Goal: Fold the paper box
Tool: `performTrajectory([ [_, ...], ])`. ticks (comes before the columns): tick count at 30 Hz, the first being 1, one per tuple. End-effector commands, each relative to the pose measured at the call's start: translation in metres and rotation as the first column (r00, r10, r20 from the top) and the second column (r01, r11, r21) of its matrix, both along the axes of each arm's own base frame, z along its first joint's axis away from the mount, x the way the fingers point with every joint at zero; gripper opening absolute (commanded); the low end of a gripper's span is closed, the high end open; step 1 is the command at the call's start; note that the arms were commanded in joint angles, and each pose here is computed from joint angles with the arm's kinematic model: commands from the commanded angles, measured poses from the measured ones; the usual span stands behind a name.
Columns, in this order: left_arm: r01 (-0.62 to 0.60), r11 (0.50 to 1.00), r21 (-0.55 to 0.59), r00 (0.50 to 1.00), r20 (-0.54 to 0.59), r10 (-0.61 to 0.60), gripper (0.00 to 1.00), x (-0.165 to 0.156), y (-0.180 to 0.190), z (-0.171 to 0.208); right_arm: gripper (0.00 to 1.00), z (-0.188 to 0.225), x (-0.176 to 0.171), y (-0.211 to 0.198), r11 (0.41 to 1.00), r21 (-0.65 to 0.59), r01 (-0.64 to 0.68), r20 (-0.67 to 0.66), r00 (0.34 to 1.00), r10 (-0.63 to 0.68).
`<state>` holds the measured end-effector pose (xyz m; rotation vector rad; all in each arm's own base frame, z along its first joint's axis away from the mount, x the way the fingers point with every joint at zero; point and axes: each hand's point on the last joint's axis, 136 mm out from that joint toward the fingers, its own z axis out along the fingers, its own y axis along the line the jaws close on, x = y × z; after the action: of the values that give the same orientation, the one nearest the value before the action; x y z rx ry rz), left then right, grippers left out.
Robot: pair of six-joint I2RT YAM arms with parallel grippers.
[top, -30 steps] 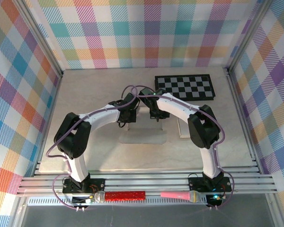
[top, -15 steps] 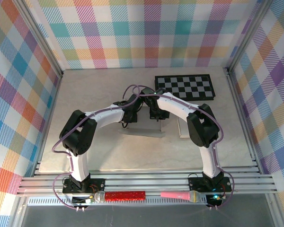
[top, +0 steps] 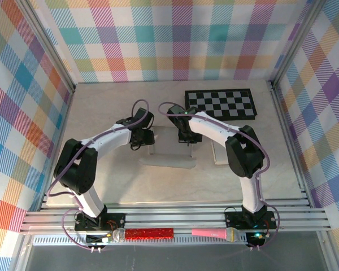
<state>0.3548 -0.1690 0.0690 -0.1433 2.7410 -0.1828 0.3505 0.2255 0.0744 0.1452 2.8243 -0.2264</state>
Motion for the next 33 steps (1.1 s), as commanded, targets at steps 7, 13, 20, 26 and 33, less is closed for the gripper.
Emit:
performTrajectory([
  [7, 0.047, 0.998, -0.041, 0.994, -0.095, -0.05, 0.41, -0.008, -0.009, -0.026, 0.0, 0.008, -0.002, -0.008, 1.0, 0.002, 0.012, 0.005, 1.0, -0.012],
  [13, 0.048, 0.998, -0.042, 0.996, -0.075, -0.051, 0.17, 0.0, -0.011, -0.029, 0.0, 0.01, -0.003, -0.008, 1.0, 0.015, 0.01, 0.014, 1.0, -0.01],
  [20, 0.083, 0.995, -0.049, 0.996, -0.018, -0.084, 0.01, 0.003, -0.018, -0.021, 0.0, 0.007, -0.006, -0.008, 1.0, 0.02, 0.011, 0.008, 1.0, -0.011],
  [26, 0.105, 0.989, 0.102, 0.988, 0.099, -0.115, 0.0, -0.003, -0.014, 0.0, 0.0, 0.012, -0.006, -0.006, 0.999, 0.035, 0.009, 0.014, 1.0, -0.01],
  [33, -0.007, 0.96, 0.278, 0.975, 0.215, -0.055, 0.0, -0.009, 0.0, 0.017, 0.0, 0.015, -0.017, -0.001, 0.995, 0.097, 0.031, -0.014, 0.999, -0.03],
])
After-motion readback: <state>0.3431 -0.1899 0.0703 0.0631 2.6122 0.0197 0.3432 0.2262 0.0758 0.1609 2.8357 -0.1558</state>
